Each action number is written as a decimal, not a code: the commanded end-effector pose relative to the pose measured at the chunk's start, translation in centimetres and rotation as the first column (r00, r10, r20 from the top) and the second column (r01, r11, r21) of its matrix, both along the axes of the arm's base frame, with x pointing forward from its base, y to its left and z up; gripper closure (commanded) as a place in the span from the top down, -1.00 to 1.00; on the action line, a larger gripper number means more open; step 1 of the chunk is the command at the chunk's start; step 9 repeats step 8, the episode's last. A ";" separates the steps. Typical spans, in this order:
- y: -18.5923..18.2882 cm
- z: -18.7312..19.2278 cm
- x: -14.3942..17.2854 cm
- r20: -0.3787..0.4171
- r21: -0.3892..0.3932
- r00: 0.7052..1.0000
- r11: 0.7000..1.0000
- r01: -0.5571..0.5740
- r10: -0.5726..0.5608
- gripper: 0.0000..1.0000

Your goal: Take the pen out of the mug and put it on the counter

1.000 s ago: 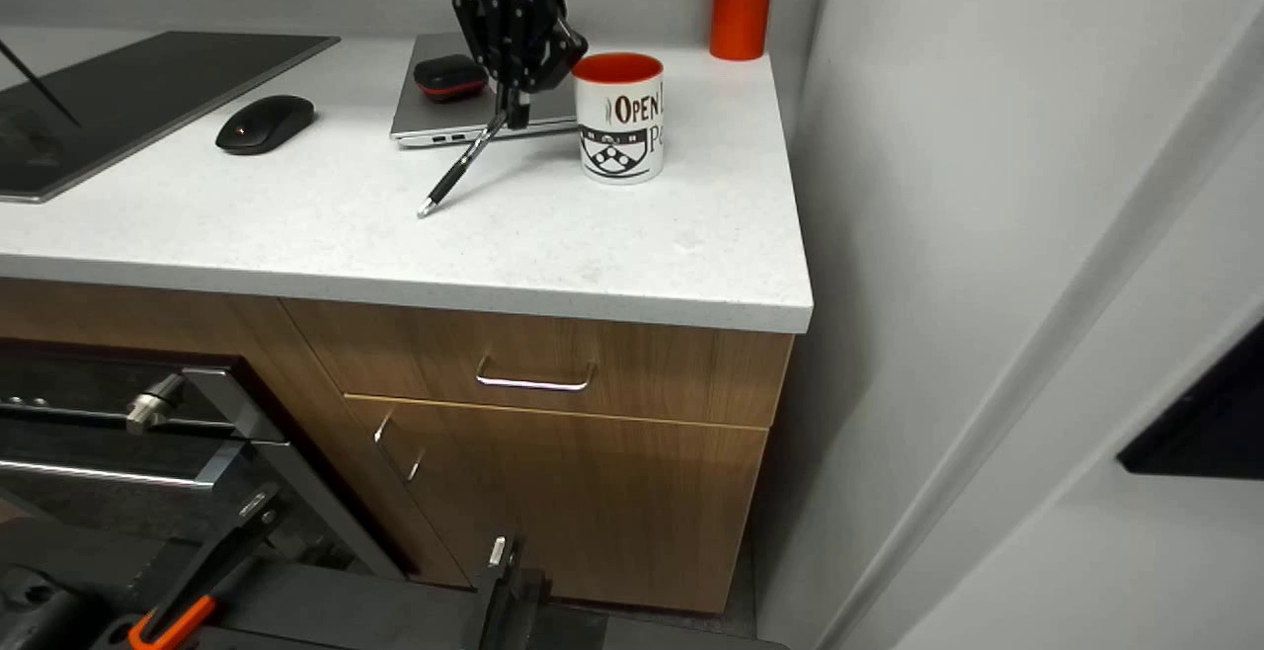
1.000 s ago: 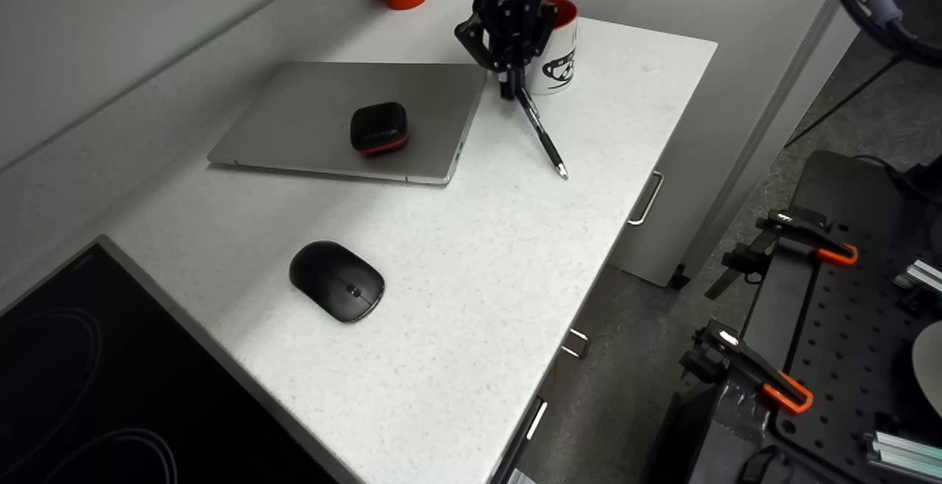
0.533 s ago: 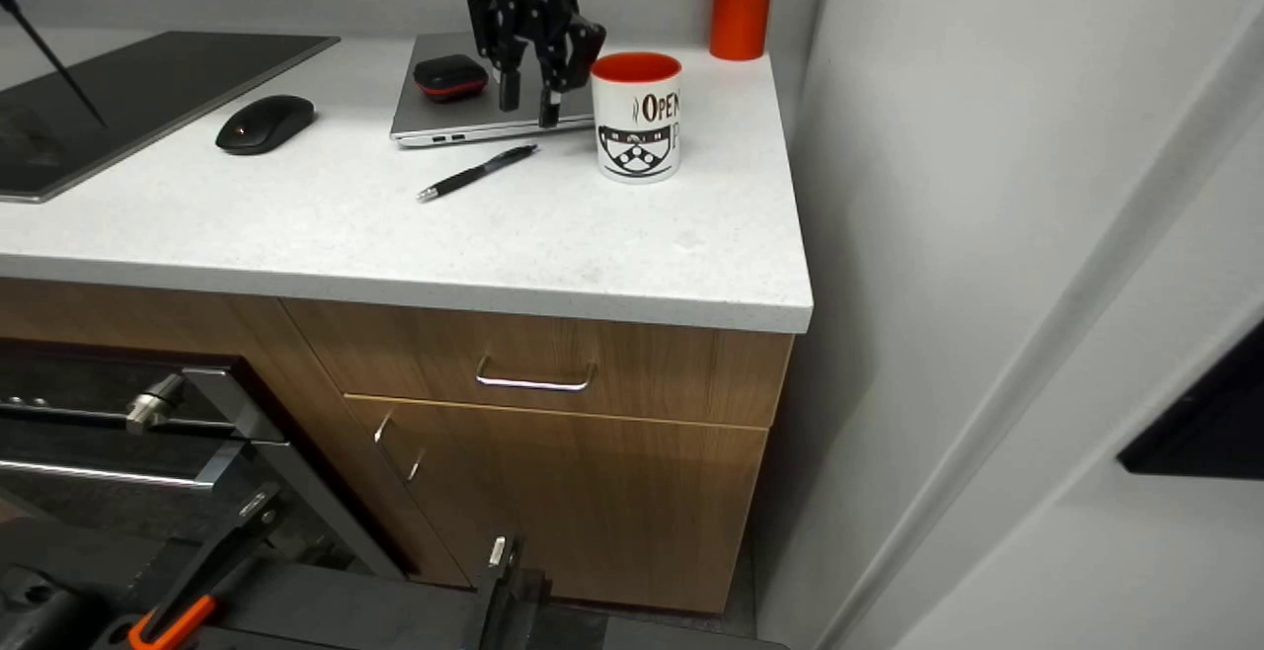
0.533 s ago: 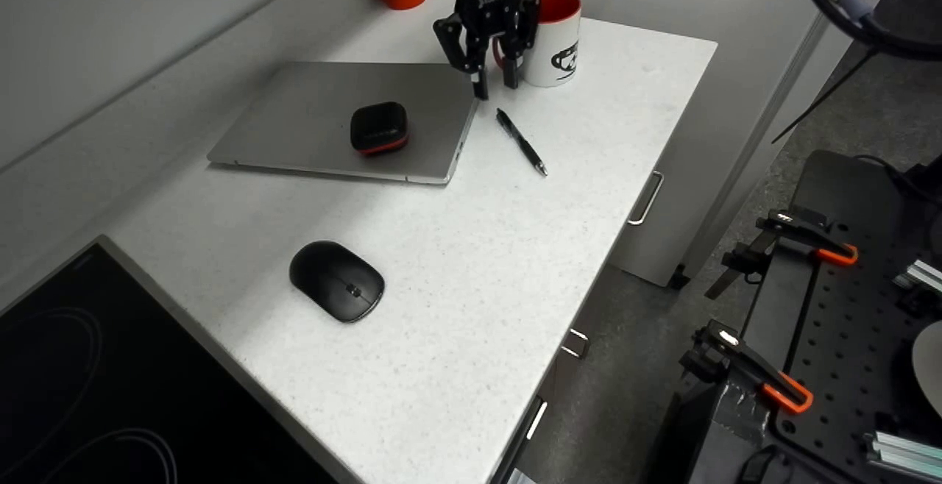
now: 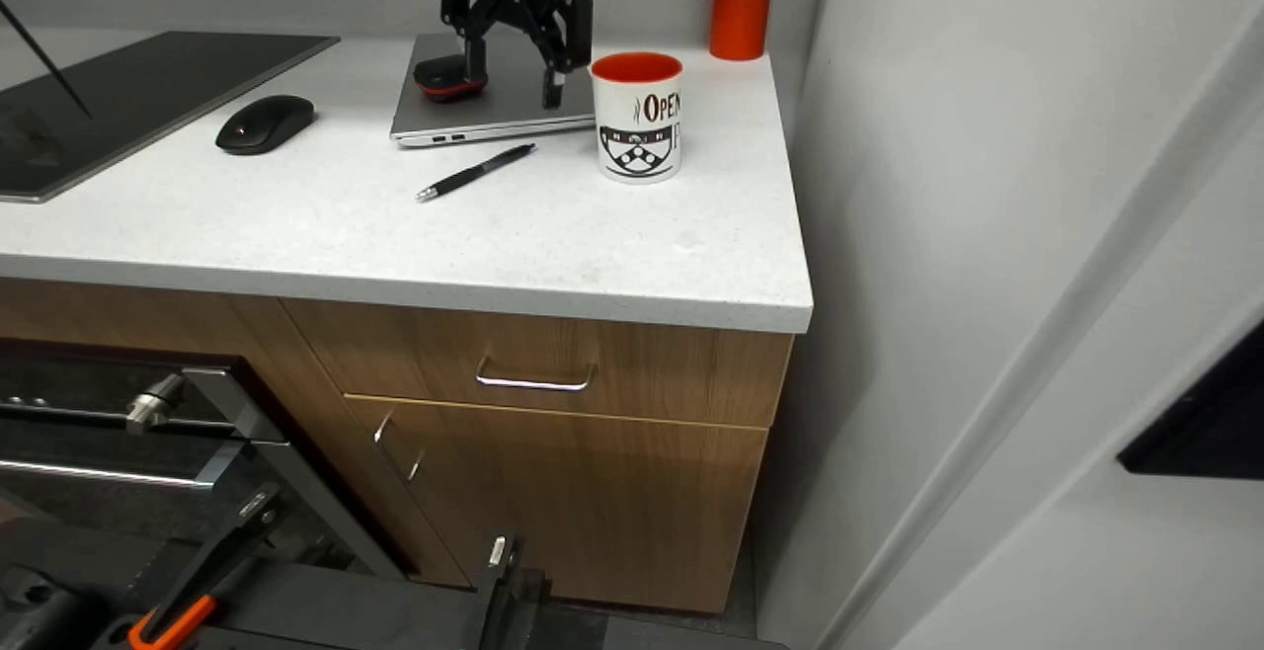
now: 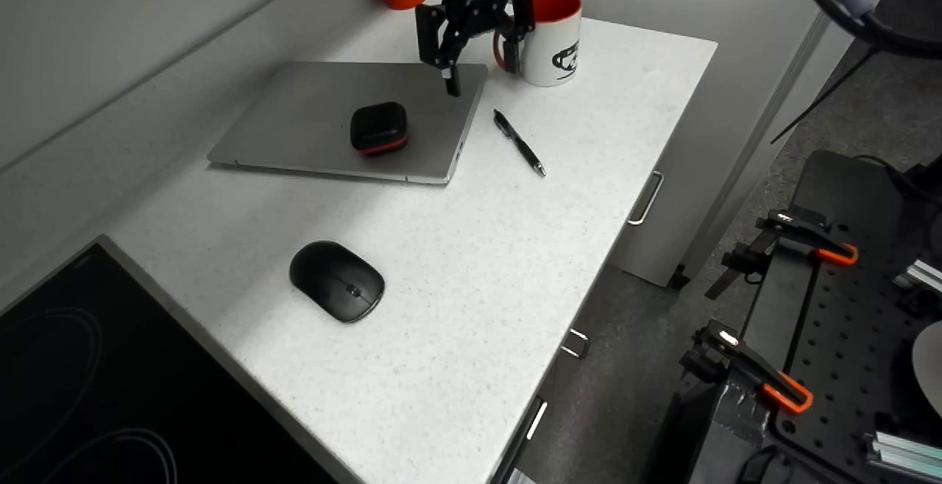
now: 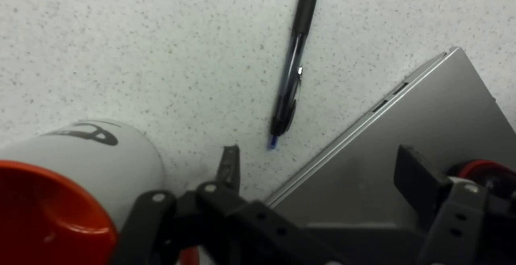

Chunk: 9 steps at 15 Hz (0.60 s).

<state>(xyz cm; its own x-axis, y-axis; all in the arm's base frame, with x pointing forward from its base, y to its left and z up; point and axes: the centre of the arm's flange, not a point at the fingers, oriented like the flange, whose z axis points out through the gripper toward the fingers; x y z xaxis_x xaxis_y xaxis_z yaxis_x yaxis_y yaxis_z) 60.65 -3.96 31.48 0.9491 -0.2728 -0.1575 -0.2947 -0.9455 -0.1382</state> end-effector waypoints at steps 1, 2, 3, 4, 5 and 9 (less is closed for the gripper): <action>0.9 2.1 -0.9 0.023 -0.034 0.999 0.999 -0.032 0.033 1.00; 1.0 2.6 -1.2 0.024 -0.040 0.999 0.998 -0.040 0.041 1.00; 0.7 1.1 -0.1 0.016 -0.007 1.000 1.000 -0.017 0.017 1.00; 0.8 1.5 -0.2 0.022 -0.011 1.000 1.000 -0.022 0.022 1.00; 0.8 1.8 -0.3 0.025 -0.014 0.999 1.000 -0.025 0.025 1.00; 0.8 2.0 -0.4 0.028 -0.015 0.999 1.000 -0.025 0.026 1.00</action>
